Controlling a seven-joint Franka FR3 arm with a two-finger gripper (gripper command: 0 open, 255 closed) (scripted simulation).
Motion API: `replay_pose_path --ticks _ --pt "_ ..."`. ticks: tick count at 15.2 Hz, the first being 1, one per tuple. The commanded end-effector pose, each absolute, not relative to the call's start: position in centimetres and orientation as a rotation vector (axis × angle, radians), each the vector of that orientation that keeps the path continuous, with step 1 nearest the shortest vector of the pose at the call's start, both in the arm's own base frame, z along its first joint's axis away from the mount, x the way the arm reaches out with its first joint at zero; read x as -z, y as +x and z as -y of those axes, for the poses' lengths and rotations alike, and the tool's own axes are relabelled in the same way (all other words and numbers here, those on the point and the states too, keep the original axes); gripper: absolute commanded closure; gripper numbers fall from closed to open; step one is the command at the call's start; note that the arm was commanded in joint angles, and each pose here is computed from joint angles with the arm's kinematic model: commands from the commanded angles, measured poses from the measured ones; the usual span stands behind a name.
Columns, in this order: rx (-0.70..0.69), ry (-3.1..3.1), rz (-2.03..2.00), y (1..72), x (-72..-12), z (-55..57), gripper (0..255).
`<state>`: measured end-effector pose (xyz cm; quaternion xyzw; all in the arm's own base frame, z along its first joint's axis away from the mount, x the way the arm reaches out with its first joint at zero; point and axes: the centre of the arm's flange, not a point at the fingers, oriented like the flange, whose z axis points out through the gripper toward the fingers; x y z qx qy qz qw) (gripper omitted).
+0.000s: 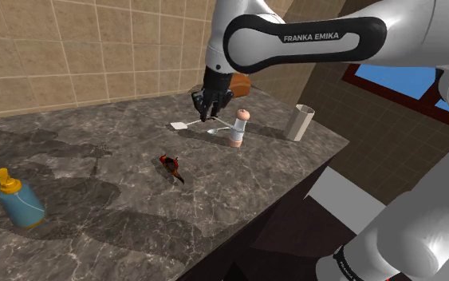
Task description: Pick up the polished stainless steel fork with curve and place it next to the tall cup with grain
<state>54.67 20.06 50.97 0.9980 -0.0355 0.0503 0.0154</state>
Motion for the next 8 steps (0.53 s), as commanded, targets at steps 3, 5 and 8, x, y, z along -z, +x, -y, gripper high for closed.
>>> replay_pose_path --ticks 3,5,8 --pt "-0.158 3.106 0.107 55.1 -51.3 -14.6 255" --pt "-0.158 3.106 0.107 55.2 -51.3 -11.9 255" --pt "-0.158 3.106 0.107 55.4 -51.3 -8.0 255"
